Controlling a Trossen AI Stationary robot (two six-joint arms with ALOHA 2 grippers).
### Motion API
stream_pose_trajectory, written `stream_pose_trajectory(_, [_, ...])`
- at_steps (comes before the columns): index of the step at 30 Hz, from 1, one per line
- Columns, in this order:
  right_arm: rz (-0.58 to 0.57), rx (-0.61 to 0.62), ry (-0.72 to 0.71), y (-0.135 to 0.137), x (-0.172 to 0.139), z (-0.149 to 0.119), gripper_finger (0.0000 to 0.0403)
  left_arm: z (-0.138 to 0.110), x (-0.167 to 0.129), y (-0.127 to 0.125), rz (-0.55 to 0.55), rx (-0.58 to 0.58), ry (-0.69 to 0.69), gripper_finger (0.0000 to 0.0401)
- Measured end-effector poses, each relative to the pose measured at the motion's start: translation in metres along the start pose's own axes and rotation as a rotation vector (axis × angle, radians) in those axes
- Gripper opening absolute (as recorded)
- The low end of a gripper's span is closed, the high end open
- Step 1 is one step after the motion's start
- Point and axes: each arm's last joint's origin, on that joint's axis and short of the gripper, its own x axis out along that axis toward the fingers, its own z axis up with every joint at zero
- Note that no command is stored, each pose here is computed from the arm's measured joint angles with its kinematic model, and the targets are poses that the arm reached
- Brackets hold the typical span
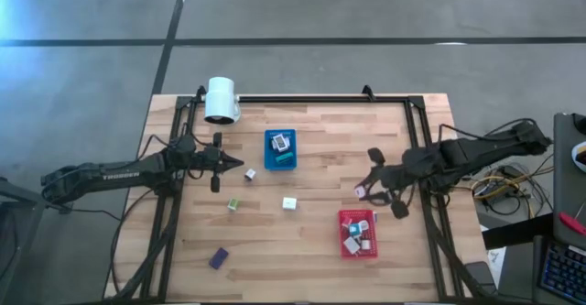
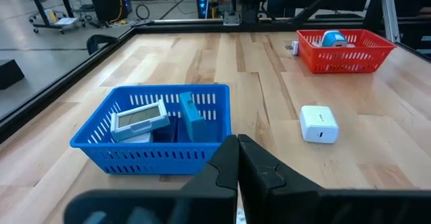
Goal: Pick & Place Office items
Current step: Put the pink charger adapter into the red bin
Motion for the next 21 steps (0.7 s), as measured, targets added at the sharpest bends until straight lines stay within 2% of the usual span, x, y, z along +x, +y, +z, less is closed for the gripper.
stream_pose_trajectory(7, [-0.016,0.08,0.249,0.021,0.013,0.014,0.0128,0.0,0.0,0.0,0.0,-0.006,0.0,0.0005])
stream_pose_trajectory(13, [-0.008,0.119,0.489,0.044,0.039,0.007,0.0128,0.0,0.0,0.0,0.0,-0.007,0.0,0.0005])
stream_pose_trajectory(21, [0.088,0.071,0.634,0.085,0.084,0.008,0.0128,0.0,0.0,0.0,0.0,-0.014,0.0,0.0005])
